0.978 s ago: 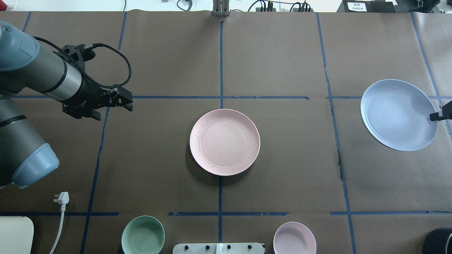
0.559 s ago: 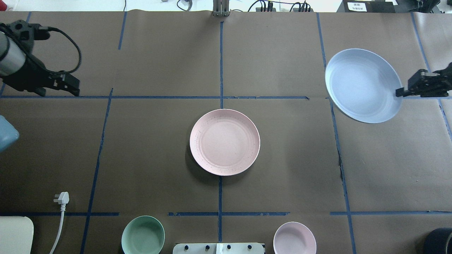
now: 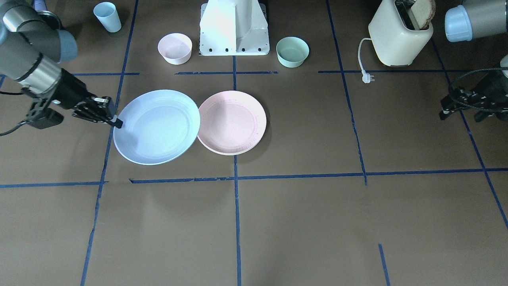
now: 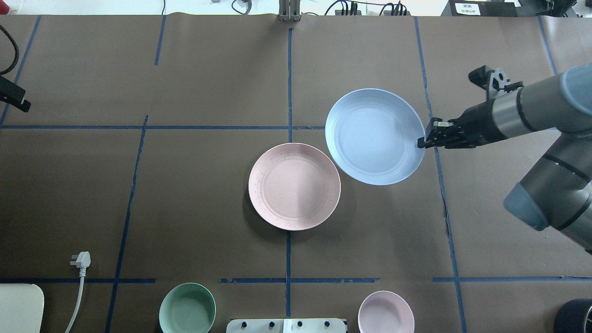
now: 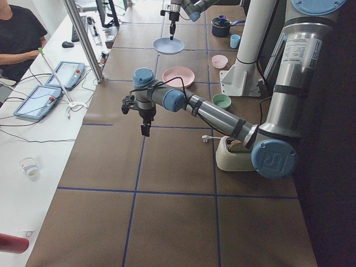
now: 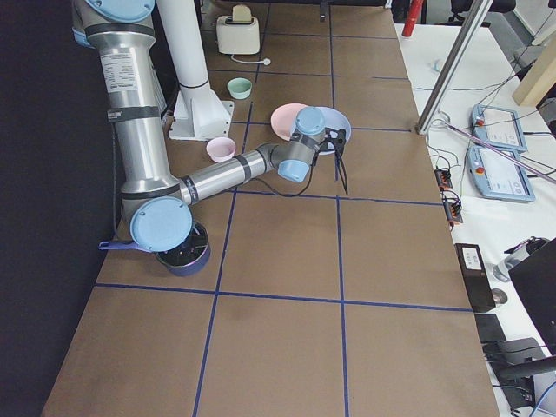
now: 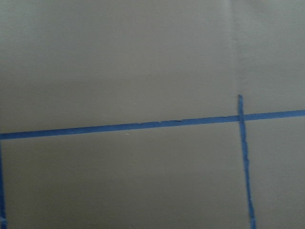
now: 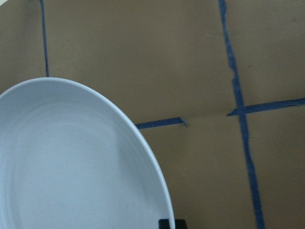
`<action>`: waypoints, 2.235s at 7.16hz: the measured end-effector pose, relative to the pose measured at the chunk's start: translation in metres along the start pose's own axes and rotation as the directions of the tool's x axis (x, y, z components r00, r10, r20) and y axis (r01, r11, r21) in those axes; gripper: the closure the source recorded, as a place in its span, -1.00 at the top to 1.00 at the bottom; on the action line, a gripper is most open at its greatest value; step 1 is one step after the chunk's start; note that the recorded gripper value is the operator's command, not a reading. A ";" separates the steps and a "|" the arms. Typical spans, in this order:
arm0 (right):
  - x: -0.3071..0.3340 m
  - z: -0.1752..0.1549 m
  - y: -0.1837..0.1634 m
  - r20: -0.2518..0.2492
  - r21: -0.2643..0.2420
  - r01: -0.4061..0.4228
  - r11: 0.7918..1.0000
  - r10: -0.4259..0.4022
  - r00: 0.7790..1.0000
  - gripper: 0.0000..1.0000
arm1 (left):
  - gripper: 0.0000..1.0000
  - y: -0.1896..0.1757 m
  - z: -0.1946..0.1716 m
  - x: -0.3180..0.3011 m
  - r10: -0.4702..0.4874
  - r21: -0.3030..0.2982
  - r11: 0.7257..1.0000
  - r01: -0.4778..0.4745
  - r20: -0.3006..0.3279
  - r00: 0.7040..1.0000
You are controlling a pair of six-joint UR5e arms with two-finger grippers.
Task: Stack three plates with pink and blue
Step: 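Carry the light blue plate with the right gripper onto the pink plate, then open the right gripper and withdraw it from the plate stack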
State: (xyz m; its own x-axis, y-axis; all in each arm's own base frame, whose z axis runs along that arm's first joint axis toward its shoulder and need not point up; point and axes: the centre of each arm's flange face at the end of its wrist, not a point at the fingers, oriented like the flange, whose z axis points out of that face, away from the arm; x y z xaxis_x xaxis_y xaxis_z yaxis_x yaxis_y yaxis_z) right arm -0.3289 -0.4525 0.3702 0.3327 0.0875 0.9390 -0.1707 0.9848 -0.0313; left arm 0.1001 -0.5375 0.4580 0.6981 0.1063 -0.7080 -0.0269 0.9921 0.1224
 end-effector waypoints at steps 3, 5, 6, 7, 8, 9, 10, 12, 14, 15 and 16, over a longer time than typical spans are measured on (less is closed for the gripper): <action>-0.098 0.066 0.060 -0.102 0.017 0.044 0.999 -0.042 0.994 -1.00 | 1.00 -0.006 -0.005 -0.056 0.026 -0.004 1.000 -0.026 -0.004 1.000; -0.124 0.081 0.082 -0.103 0.009 0.045 0.999 -0.044 0.994 -1.00 | 1.00 -0.008 -0.001 -0.082 0.038 -0.013 0.999 -0.038 -0.007 0.999; -0.127 0.085 0.087 -0.103 0.011 0.044 0.999 -0.043 0.994 -1.00 | 1.00 -0.007 -0.001 -0.090 0.040 -0.015 0.999 -0.040 -0.006 0.999; -0.128 0.088 0.088 -0.105 0.012 0.044 0.999 -0.042 0.994 -0.86 | 1.00 -0.006 -0.001 -0.094 0.039 -0.016 0.999 -0.039 -0.005 0.999; -0.129 0.089 0.089 -0.107 0.011 0.044 0.999 -0.042 0.993 0.98 | 1.00 -0.005 0.001 -0.097 0.037 -0.019 0.999 -0.037 -0.005 0.999; -0.128 0.091 0.090 -0.109 0.010 0.044 0.999 -0.043 0.993 1.00 | 1.00 -0.003 0.003 -0.100 0.033 -0.022 0.999 -0.034 -0.004 0.999; -0.127 0.093 0.091 -0.113 0.013 0.047 0.999 -0.045 0.993 1.00 | 1.00 -0.002 0.004 -0.103 0.031 -0.024 0.999 -0.031 -0.004 1.000; -0.127 0.095 0.092 -0.116 0.023 0.051 0.998 -0.048 0.992 1.00 | 1.00 0.000 0.005 -0.104 0.028 -0.027 0.999 -0.028 -0.004 1.000; -0.121 0.088 0.080 -0.124 0.038 0.050 0.998 -0.045 0.991 1.00 | 1.00 0.003 0.006 -0.110 0.018 -0.031 0.999 -0.019 -0.003 1.000; -0.111 0.076 0.061 -0.143 0.046 0.062 0.997 -0.054 0.988 1.00 | 1.00 0.009 0.006 -0.119 0.015 -0.034 0.999 -0.015 -0.009 1.000; -0.097 0.061 0.037 -0.179 0.036 0.095 0.995 -0.087 0.980 1.00 | 1.00 0.016 0.005 -0.137 0.021 -0.037 0.999 -0.021 -0.022 1.000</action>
State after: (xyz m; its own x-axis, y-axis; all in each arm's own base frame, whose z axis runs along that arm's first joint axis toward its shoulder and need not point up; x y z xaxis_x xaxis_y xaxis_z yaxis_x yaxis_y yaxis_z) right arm -0.4240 -0.4333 0.2984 0.5073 0.0269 0.8613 -0.1719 0.9826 0.0705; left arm 0.0073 -0.5367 0.5602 0.6817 0.1282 -0.7203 -0.0681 0.9914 0.1119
